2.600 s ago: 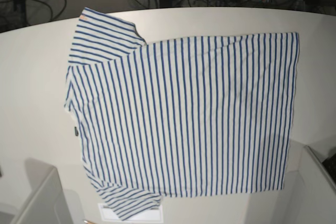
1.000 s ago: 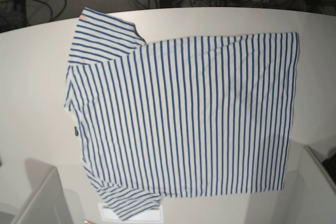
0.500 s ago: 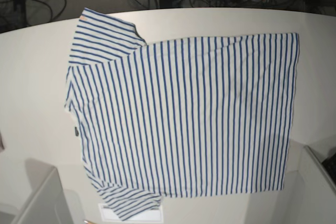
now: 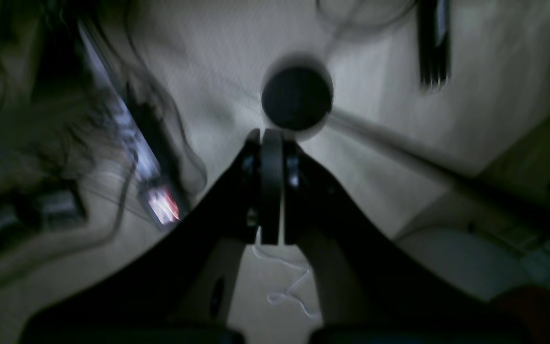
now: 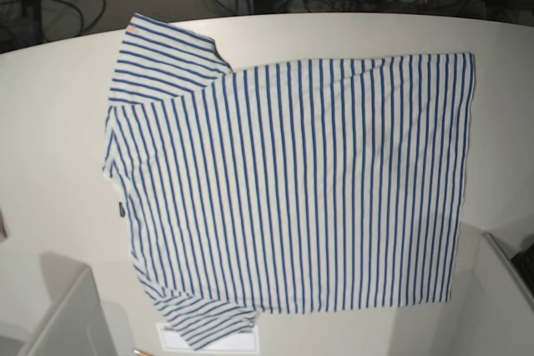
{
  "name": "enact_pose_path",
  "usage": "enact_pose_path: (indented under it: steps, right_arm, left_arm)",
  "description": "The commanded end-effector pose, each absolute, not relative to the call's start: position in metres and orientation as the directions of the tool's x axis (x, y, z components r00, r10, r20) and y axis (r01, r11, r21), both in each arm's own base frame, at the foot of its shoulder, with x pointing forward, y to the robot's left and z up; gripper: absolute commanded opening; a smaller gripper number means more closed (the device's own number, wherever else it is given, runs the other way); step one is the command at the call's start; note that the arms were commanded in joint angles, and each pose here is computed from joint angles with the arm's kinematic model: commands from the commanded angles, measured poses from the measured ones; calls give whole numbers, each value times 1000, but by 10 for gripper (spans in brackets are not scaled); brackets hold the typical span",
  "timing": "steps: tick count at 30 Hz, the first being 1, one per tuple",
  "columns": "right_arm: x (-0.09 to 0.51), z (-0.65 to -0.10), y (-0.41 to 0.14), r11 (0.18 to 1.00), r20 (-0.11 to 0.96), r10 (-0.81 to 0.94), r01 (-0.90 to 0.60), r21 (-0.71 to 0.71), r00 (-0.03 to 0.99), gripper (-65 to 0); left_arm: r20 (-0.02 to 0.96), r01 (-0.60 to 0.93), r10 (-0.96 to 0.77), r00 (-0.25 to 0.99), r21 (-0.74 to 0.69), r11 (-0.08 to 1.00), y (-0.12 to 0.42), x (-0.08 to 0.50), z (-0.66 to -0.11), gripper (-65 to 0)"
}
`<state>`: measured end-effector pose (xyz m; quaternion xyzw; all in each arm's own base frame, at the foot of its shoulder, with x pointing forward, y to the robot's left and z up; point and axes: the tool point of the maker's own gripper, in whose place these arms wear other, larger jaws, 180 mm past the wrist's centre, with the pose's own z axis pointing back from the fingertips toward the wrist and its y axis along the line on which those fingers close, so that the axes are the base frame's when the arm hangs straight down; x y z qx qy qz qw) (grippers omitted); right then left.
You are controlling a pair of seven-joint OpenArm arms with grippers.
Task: Fold the T-shirt properly
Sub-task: 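Move both grippers down to the shirt's shoulder corners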
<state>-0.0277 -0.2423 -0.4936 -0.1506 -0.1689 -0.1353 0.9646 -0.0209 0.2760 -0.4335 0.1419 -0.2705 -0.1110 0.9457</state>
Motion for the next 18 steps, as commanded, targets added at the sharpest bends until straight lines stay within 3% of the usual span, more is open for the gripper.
enact_pose_path:
  steps: [1, 8, 13, 17, 18]
  right_arm:
    - [-18, -479, -253, 911, 402, -191, 315, -268, 895, -650]
    - [81, -405, -265, 906, 578, -118, 326, -269, 807, -650]
    - [131, -394, -255, 934, 623, -107, 294, -205, 775, -650]
    - [164, -391, -231, 973, 630, -85, 201, -115, 772, -650]
    - [169, -388, -232, 974, 637, -100, 206, -95, 764, -650]
  left_arm:
    - [485, 121, -297, 822, 361, 925, 286, -20, -423, -650]
    - [618, 25, -275, 736, 382, 924, 274, 21, -375, -650]
    - [699, -81, -216, 682, 365, 927, 266, 42, -356, -650]
    - [766, -128, -109, 633, 243, 962, 258, 59, -355, -650]
    - [782, -145, -73, 619, 205, 968, 259, 62, -353, -614]
